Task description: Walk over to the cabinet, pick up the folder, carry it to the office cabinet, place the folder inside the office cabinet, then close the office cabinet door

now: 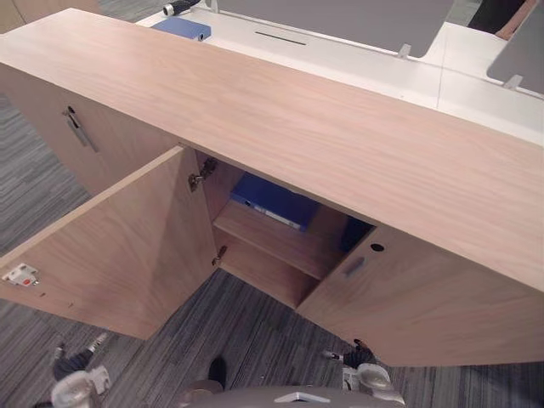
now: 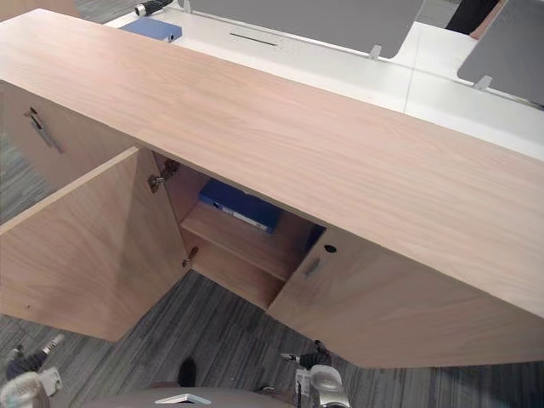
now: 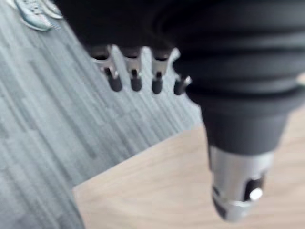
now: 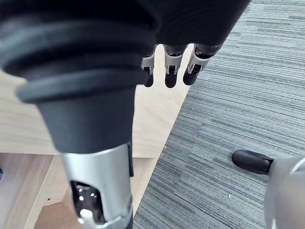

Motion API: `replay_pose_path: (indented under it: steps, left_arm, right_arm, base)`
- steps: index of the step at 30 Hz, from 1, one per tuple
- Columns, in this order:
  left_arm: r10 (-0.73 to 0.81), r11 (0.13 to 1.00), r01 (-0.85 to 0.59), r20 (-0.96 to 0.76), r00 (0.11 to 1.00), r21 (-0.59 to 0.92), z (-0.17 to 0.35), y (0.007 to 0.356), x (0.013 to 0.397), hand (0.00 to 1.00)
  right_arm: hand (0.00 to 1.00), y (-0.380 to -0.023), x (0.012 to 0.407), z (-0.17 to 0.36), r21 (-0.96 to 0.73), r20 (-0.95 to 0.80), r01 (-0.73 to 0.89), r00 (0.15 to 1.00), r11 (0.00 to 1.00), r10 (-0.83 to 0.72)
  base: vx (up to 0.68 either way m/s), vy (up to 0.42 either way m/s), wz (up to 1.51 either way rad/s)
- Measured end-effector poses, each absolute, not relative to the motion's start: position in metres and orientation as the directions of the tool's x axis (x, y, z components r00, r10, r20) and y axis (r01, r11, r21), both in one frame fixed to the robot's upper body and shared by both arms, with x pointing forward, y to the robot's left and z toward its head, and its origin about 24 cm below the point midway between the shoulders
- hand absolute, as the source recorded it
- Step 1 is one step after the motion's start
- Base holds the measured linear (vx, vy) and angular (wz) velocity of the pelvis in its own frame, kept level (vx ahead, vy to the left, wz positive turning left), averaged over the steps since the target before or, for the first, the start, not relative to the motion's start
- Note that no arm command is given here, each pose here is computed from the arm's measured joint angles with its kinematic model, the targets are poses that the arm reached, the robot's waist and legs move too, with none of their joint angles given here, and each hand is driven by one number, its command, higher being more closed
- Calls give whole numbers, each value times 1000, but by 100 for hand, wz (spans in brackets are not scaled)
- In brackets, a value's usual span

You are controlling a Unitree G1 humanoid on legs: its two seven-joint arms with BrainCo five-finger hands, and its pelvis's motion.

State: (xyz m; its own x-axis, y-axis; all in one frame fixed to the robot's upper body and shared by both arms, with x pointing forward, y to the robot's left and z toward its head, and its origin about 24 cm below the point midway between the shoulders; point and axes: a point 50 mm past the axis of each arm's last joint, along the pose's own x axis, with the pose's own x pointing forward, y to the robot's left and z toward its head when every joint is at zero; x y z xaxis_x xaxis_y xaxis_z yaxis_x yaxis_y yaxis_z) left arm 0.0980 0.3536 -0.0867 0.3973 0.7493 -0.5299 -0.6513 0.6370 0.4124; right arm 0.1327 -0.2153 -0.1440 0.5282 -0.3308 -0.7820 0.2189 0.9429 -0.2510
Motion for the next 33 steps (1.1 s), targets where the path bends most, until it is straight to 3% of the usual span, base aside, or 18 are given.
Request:
replay_pose_path:
  steps: [7, 15, 24, 33]
  left_arm:
    - [798, 603, -652, -372, 475, 460, -43, 394, 125, 0]
    - [794, 601, -627, -278, 541, 496, -16, 409, 141, 0]
    - [747, 653, -555, -318, 585, 515, -24, 399, 145, 0]
    - [665, 744, -464, -460, 589, 481, -62, 360, 126, 0]
  right_arm:
    - [0, -216, 134, -142, -263, -770, 188, 550, 946, -323]
    - [0, -215, 131, -143, -264, -774, 181, 546, 947, -320]
    - [0, -215, 126, -144, -266, -781, 180, 535, 947, -321]
    - [0, -215, 115, -148, -264, -798, 178, 511, 948, -319]
  base:
    - [-11, -9, -5]
    - [22, 1, -2]
    - [-27, -5, -3]
    - [-67, -11, 0]
